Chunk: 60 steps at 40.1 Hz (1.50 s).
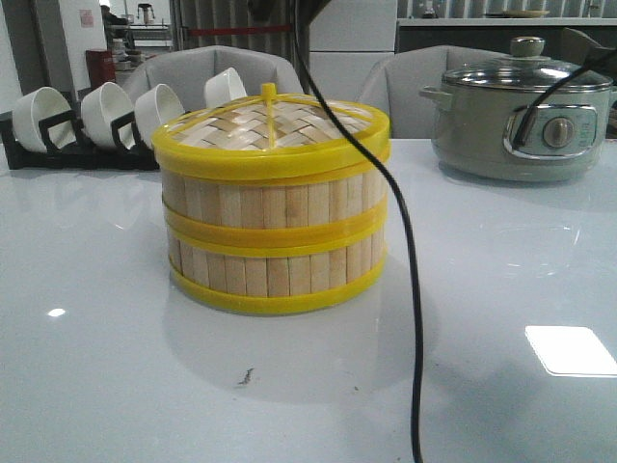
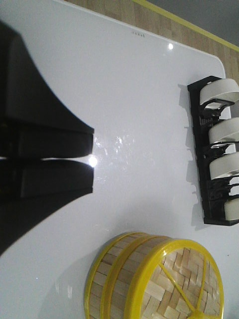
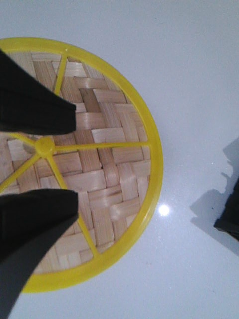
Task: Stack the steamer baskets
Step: 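Raise the right gripper away from the lidded stack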
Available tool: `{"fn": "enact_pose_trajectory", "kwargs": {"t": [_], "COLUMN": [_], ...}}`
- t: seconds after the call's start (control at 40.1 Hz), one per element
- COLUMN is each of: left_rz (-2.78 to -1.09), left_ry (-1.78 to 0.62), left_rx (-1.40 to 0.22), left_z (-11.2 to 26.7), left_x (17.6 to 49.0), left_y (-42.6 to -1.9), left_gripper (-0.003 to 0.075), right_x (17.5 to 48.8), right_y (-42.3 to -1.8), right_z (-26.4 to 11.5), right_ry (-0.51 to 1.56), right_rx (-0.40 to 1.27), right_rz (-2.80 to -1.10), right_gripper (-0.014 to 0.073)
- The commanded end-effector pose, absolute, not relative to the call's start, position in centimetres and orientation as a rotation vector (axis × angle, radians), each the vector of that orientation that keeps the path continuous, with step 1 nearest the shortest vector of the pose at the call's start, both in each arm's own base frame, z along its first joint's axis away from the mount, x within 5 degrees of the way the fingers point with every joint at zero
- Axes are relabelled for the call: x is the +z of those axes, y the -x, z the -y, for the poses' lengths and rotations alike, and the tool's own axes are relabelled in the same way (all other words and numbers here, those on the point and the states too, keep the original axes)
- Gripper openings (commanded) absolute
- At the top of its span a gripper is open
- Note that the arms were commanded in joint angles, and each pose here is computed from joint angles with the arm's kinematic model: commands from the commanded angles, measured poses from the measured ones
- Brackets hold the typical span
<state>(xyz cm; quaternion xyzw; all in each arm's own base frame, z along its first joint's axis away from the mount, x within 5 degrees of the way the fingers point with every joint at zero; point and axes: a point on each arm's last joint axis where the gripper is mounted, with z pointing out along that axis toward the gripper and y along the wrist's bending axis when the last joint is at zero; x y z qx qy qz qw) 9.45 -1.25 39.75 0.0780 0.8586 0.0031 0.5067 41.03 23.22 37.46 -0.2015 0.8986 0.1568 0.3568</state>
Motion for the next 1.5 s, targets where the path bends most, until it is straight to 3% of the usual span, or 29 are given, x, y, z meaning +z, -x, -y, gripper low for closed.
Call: {"fn": "enact_pose_trajectory", "kwargs": {"t": [0.0, 0.274, 0.573, 0.848, 1.197, 1.321, 1.471], "left_rz": [-1.972, -1.972, -1.972, -1.972, -1.972, -1.972, -1.972], "left_ry": [-0.186, -0.186, -0.186, -0.186, -0.186, -0.186, -0.186], "left_rx": [-0.013, -0.013, -0.013, -0.013, -0.013, -0.013, -0.013], "left_z": [1.3, 1.3, 1.3, 1.3, 1.3, 1.3, 1.3], "left_x": [41.1, 41.1, 41.1, 41.1, 41.1, 41.1, 41.1], "left_y": [-9.5, -9.5, -9.5, -9.5, -9.5, -9.5, -9.5], "left_gripper": [0.0092, 0.0092, 0.0092, 0.0092, 0.0092, 0.0092, 0.0092], "right_x": [43.4, 45.9, 44.9, 40.2, 32.2, 30.0, 28.3], "right_y": [-39.0, -36.3, -29.5, -21.6, -14.5, -13.1, -12.1], "right_z": [-20.7, -14.3, -6.3, -1.1, -0.5, -0.4, -0.3], "right_ry": [0.464, 0.331, 0.122, -0.061, -0.087, -0.092, -0.094], "right_rx": [0.412, 0.352, 0.258, 0.147, 0.128, 0.122, 0.119], "right_rz": [-2.143, -2.121, -2.014, -1.845, -1.747, -1.7, -1.683], "right_gripper": [0.0382, 0.0382, 0.0382, 0.0382, 0.0376, 0.0295, 0.0034]}}
